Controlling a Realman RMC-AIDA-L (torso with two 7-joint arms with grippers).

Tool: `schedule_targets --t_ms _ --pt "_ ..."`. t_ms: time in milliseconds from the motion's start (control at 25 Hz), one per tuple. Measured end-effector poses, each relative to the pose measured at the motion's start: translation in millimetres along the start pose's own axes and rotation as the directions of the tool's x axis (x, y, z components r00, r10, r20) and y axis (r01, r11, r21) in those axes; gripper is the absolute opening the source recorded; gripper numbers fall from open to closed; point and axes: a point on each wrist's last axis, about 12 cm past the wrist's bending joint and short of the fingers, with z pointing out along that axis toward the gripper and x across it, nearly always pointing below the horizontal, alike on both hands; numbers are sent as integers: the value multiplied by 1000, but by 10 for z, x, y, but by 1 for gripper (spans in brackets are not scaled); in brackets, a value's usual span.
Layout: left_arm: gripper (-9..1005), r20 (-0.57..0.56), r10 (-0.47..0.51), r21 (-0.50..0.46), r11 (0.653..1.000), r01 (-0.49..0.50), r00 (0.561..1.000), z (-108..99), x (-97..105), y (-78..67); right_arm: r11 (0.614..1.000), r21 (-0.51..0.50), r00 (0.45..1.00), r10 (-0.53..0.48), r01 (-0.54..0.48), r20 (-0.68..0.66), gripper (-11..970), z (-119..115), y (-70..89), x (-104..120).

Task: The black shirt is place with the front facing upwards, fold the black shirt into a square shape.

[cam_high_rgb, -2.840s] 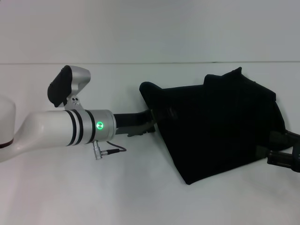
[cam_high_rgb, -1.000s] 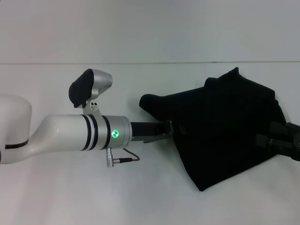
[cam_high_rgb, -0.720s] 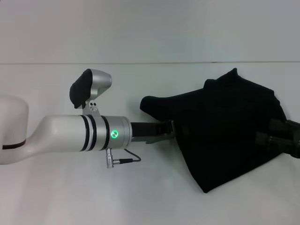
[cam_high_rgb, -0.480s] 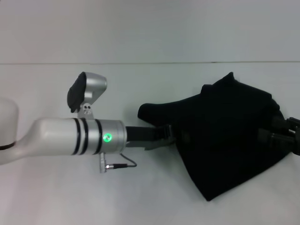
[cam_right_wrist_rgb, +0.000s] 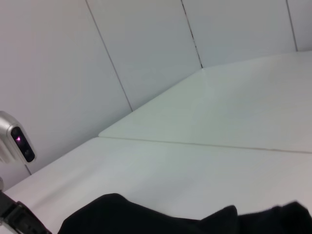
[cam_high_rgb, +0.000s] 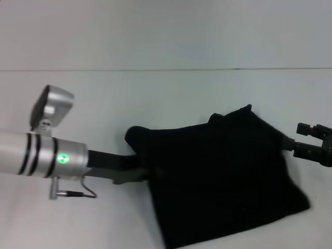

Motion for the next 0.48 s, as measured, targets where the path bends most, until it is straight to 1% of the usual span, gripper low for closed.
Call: schedule_targets --t_ms 160,280,400,440,480 --pt "112 64 2 -70 998 2 998 -178 -80 123 1000 10 1000 11 -11 10 899 49 -17 -43" --pt "111 118 23 -123 992 -8 993 -275 -163 176 998 30 998 54 -55 9 897 111 -49 -88" --pt "124 146 31 -157 988 -8 989 -307 -205 209 993 41 994 114 -114 4 894 201 -78 -168" --pt "130 146 31 -157 988 -8 989 -307 -205 209 987 35 988 154 -154 6 893 265 -84 -238" --pt "136 156 35 -173 985 -7 987 -312 -221 224 987 35 988 154 -154 6 892 265 -84 -238"
